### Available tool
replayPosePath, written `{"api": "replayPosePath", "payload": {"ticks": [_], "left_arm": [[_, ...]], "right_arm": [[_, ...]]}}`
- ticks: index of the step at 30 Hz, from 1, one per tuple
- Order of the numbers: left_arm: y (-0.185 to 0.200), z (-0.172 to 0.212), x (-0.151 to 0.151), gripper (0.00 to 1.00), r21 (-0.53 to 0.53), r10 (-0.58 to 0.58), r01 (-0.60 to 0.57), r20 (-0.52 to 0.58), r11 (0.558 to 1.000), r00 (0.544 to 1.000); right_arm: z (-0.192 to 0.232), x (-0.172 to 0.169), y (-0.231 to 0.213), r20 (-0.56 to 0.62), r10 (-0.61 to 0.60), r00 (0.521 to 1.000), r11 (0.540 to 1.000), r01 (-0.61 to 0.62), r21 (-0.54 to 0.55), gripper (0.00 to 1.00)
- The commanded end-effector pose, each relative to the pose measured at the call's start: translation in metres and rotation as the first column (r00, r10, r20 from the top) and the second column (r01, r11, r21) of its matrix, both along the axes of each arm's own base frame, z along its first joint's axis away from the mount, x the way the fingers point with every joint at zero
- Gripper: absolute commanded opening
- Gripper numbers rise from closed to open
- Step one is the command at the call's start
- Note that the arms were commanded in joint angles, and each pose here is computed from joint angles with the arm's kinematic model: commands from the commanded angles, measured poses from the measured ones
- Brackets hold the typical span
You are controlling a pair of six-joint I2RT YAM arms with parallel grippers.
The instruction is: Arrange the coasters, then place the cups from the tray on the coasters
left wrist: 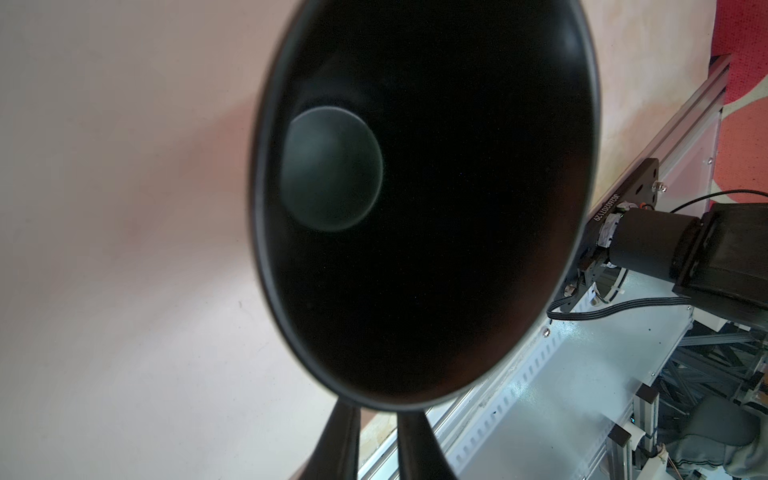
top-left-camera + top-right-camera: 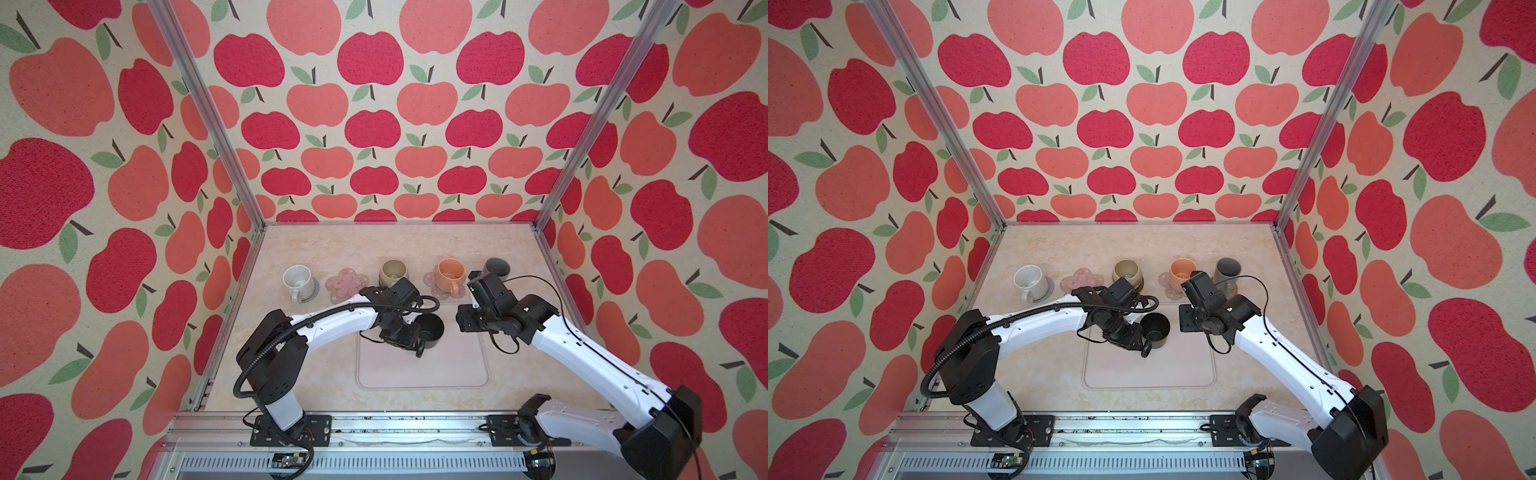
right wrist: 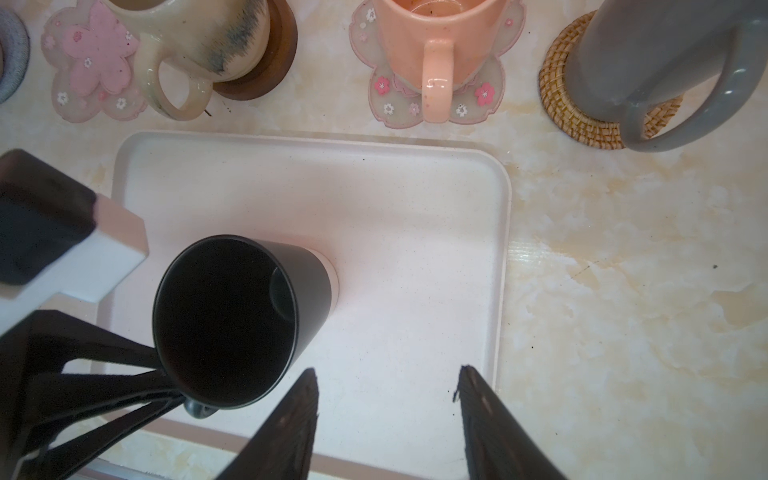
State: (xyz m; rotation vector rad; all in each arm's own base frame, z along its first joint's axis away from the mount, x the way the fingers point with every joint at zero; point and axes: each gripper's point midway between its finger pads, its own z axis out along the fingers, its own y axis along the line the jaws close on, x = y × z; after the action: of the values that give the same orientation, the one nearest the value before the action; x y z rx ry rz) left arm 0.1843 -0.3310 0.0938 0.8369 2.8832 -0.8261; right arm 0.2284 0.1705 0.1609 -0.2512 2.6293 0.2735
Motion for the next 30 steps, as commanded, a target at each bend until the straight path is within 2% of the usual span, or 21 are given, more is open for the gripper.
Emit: {"api": "replayPosePath", "payload": {"ticks": [1,20,26,30], "left_arm": [[-0.009,0.005,-0.006,0.18,-0.042,0.002,-0.002,-0.001,0.999,1.000],[-0.033,-0.002,-0.019,0.18,-0.055,-0.013,0.013,0.006,0.998,1.000],[-0.031,0.002,-0.016,0.18,-0.053,-0.005,0.007,0.026,0.999,1.000],[-0.015,0.015,-0.010,0.19,-0.026,0.009,-0.007,0.070,1.000,0.998]], "right_arm": [[-0.004,-0.011,-0.005,-0.029,-0.014,0.999,1.000,0.013,-0.004,0.57],[-0.014,-0.027,-0.008,-0.069,-0.011,0.998,1.000,0.012,0.008,0.57],[-0.014,-0.033,-0.008,-0.074,-0.008,0.997,1.000,0.010,0.020,0.57],[-0.016,-0.040,-0.006,-0.092,0.004,0.996,0.999,0.000,0.036,0.57]]}}
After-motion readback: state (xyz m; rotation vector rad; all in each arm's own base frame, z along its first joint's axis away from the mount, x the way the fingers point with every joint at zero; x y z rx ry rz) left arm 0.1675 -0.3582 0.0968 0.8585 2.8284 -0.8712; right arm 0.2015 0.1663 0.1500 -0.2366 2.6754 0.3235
